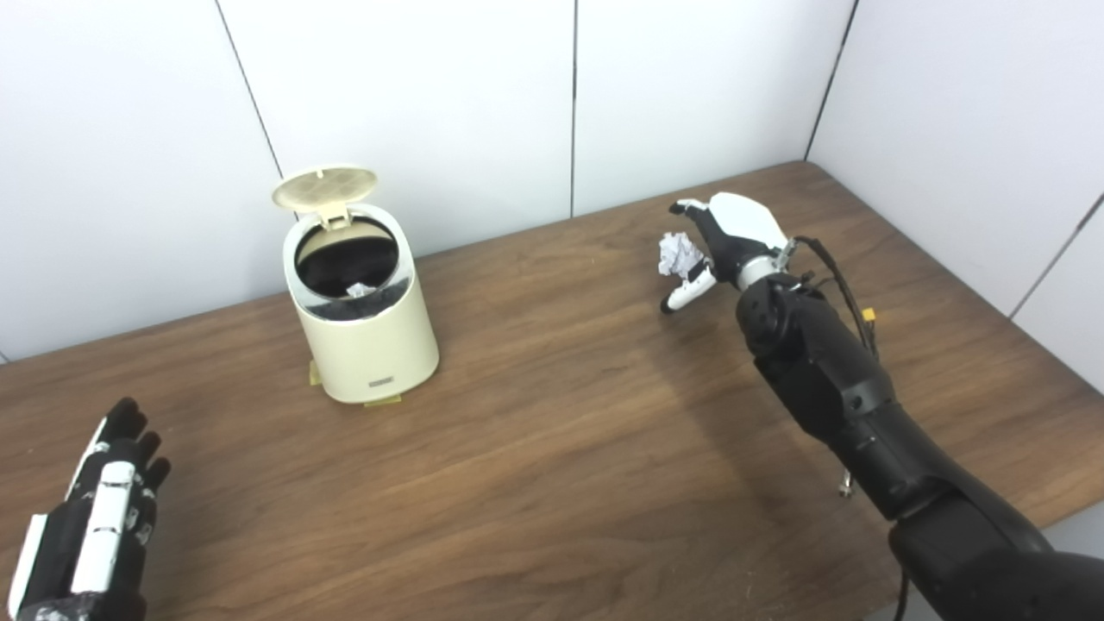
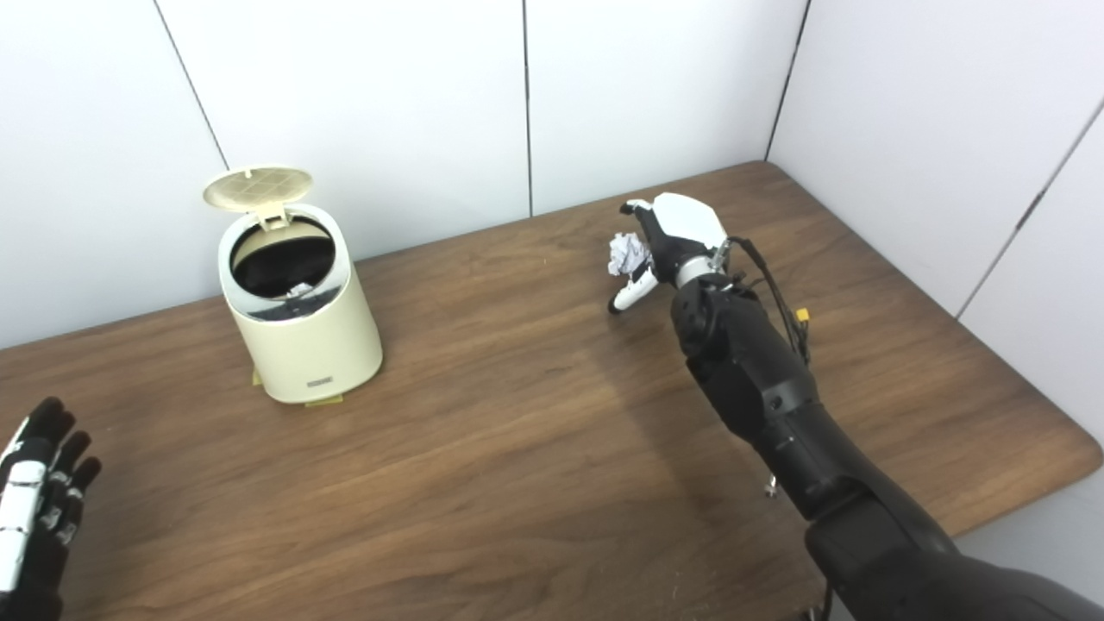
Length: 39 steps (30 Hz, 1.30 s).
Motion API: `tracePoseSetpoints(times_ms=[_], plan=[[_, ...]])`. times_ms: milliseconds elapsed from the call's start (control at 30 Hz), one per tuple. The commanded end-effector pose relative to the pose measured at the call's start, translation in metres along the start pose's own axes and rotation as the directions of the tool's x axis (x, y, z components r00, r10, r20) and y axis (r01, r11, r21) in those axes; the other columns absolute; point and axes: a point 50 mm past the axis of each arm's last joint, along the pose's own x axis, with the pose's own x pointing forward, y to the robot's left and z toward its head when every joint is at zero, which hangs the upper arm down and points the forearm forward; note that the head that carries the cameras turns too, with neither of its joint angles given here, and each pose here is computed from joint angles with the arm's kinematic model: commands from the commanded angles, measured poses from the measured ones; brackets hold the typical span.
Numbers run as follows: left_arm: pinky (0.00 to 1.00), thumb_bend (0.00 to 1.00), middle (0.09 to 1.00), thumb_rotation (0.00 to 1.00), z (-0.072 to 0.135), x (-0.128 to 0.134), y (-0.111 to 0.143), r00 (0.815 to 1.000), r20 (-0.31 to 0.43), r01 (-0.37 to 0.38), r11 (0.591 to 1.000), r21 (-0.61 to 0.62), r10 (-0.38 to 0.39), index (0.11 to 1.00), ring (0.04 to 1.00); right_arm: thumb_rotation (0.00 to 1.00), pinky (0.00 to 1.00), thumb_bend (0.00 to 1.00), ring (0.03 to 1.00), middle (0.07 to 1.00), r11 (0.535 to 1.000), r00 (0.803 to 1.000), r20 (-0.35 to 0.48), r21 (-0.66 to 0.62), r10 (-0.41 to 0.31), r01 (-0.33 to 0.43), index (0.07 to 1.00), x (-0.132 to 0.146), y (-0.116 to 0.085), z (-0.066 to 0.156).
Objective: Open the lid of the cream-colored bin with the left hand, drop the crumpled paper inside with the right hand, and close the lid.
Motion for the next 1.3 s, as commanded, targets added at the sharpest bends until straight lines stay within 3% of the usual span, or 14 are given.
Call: tracePoseSetpoints(times_ms=[0,133,233,300,467,533,600,700,833,933,1100,1267], plan=[[1.00,0.40,1.000,0.67,0.019,0.004,-0.001,0.998,0.063,0.007,1.000,0.018,-0.008,1.000,1.000,0.11,0.76,0.93,0.838,0.863,0.995,0.994,0.041,0.014,-0.101,0.101,0.828,0.014,-0.035,0.013],[1.00,0.39,1.000,0.68,0.021,0.003,-0.002,0.998,0.066,0.009,1.000,0.015,-0.010,1.000,1.000,0.10,0.75,0.92,0.799,0.827,0.995,0.993,0.056,0.002,-0.103,0.103,0.801,0.021,-0.032,0.010],[1.00,0.39,1.000,0.66,0.022,0.003,-0.003,0.998,0.066,0.004,1.000,0.023,-0.005,1.000,1.000,0.10,0.68,0.91,0.767,0.796,0.994,0.993,0.058,0.018,-0.104,0.103,0.787,0.023,-0.029,0.007],[1.00,0.38,1.000,0.66,0.024,0.003,-0.004,0.998,0.063,0.004,0.999,0.035,-0.007,1.000,1.000,0.08,0.60,0.89,0.712,0.759,0.994,0.992,0.064,0.039,-0.106,0.103,0.769,0.023,-0.027,0.005],[1.00,0.37,1.000,0.67,0.028,0.003,-0.007,0.997,0.077,0.015,0.999,0.050,-0.018,1.000,1.000,0.00,0.56,0.80,0.610,0.668,0.989,0.990,0.051,0.071,-0.130,0.127,0.672,0.020,-0.030,0.001],[1.00,0.37,1.000,0.70,0.028,0.004,-0.008,0.996,0.082,0.017,0.999,0.050,-0.021,1.000,1.000,0.08,0.58,0.57,0.581,0.602,0.986,0.988,0.044,0.071,-0.151,0.148,0.518,0.020,-0.031,-0.003],[1.00,0.37,1.000,0.72,0.029,0.004,-0.008,0.996,0.083,0.018,0.998,0.059,-0.023,1.000,1.000,0.02,0.54,0.54,0.546,0.540,0.984,0.986,0.038,0.083,-0.160,0.156,0.484,0.021,-0.032,-0.008],[1.00,0.35,1.000,0.74,0.032,0.003,-0.010,0.996,0.090,0.017,0.998,0.062,-0.023,1.000,1.000,0.00,0.49,0.52,0.467,0.520,0.985,0.988,0.028,0.096,-0.150,0.146,0.480,0.020,-0.034,-0.012],[1.00,0.38,1.000,0.76,0.037,0.004,-0.014,0.996,0.092,0.011,0.998,0.061,-0.017,1.000,1.000,0.00,0.39,0.51,0.384,0.482,0.988,0.991,0.010,0.090,-0.130,0.129,0.541,0.020,-0.033,-0.017],[1.00,0.43,1.000,0.76,0.043,0.009,-0.015,0.995,0.097,0.003,0.998,0.066,-0.010,1.000,1.000,0.00,0.39,0.51,0.388,0.480,0.990,0.993,0.018,0.070,-0.120,0.119,0.539,0.020,-0.029,-0.018],[1.00,0.43,1.000,0.81,0.048,0.015,-0.018,0.992,0.124,0.005,0.997,0.075,-0.014,1.000,1.000,0.00,0.38,0.51,0.387,0.484,0.992,0.989,0.079,0.038,-0.124,0.121,0.543,0.013,-0.027,-0.011],[1.00,0.41,1.000,0.82,0.042,0.015,-0.019,0.992,0.123,0.002,0.998,0.066,-0.010,1.000,1.000,0.00,0.37,0.51,0.380,0.489,0.988,0.972,0.180,0.017,-0.152,0.151,0.541,0.004,-0.032,0.005]])
